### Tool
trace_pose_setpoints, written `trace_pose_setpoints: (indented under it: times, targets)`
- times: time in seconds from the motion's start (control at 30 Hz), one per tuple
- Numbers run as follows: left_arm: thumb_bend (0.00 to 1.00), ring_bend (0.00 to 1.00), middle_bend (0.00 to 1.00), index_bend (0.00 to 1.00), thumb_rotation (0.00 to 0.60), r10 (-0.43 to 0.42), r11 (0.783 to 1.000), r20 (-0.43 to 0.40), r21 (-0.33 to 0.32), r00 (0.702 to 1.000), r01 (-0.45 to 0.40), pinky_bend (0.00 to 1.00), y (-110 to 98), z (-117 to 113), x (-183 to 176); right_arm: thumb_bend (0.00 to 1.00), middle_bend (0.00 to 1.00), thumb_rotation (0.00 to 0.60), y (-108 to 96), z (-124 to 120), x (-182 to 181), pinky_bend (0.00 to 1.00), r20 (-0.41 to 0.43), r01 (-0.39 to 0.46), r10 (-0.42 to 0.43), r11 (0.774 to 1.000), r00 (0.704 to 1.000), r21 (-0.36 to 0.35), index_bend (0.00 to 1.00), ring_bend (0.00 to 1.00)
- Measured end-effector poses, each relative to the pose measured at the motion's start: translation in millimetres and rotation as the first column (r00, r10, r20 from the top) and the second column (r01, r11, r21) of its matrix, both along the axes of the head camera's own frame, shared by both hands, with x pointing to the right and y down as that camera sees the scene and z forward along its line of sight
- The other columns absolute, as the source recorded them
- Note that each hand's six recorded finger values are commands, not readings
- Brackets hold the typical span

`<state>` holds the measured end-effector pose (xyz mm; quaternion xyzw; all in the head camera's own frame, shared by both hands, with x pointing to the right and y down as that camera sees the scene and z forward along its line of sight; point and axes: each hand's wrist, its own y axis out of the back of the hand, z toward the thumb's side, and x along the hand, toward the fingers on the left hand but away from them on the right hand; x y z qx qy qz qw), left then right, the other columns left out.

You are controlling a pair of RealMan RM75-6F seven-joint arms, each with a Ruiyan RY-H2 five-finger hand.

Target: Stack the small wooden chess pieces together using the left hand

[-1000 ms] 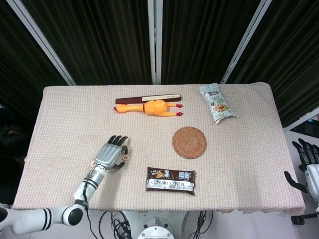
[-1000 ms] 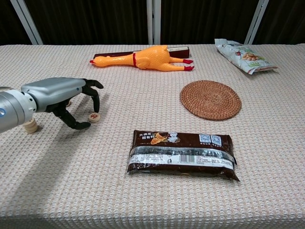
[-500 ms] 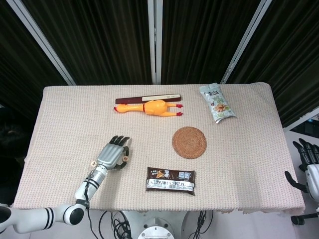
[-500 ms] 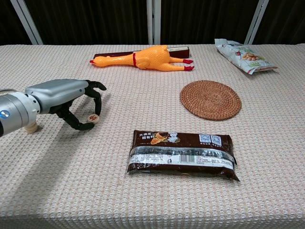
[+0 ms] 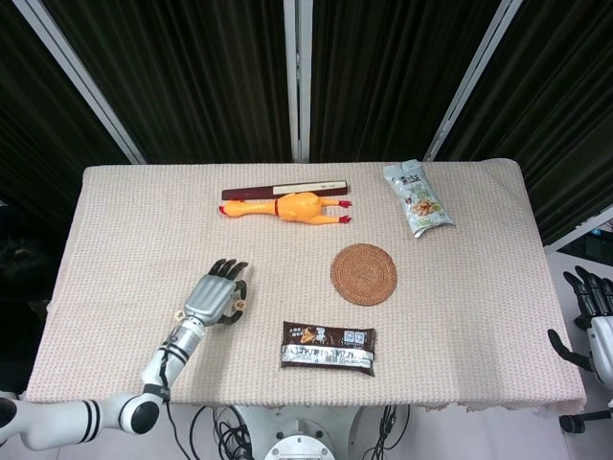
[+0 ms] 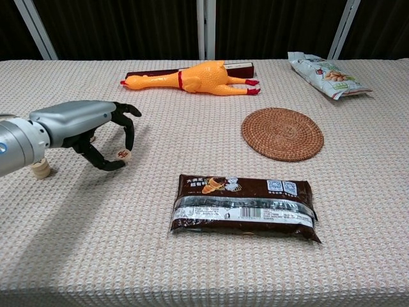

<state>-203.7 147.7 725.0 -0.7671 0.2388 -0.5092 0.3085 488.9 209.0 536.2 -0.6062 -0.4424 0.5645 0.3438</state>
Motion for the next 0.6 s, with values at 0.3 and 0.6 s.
trace_pose_setpoints:
  times: [0.3,0.6]
  targets:
    - [0.27,0.0,0.07,0.5,0.6,-0.035,0.999,0.031,-0.013,0.999,0.036,0.0,0.9,-31.2,-24.2,0.26,0.0,0.6,0.5,1.9,-1.4,0.0,0.0,0.006,-0.006,1.0,1.0,-0.01,0.0,0.0]
    - [0.28,0.0,0.07,0.5,0.6,-0.135,0.99,0.119,-0.012,0.984,0.138,0.0,18.4,-46.3,-79.5,0.26,0.0,0.6,1.8,3.4,-4.1,0.0,-0.005,0.015,-0.015,1.0,1.0,-0.014,0.0,0.0]
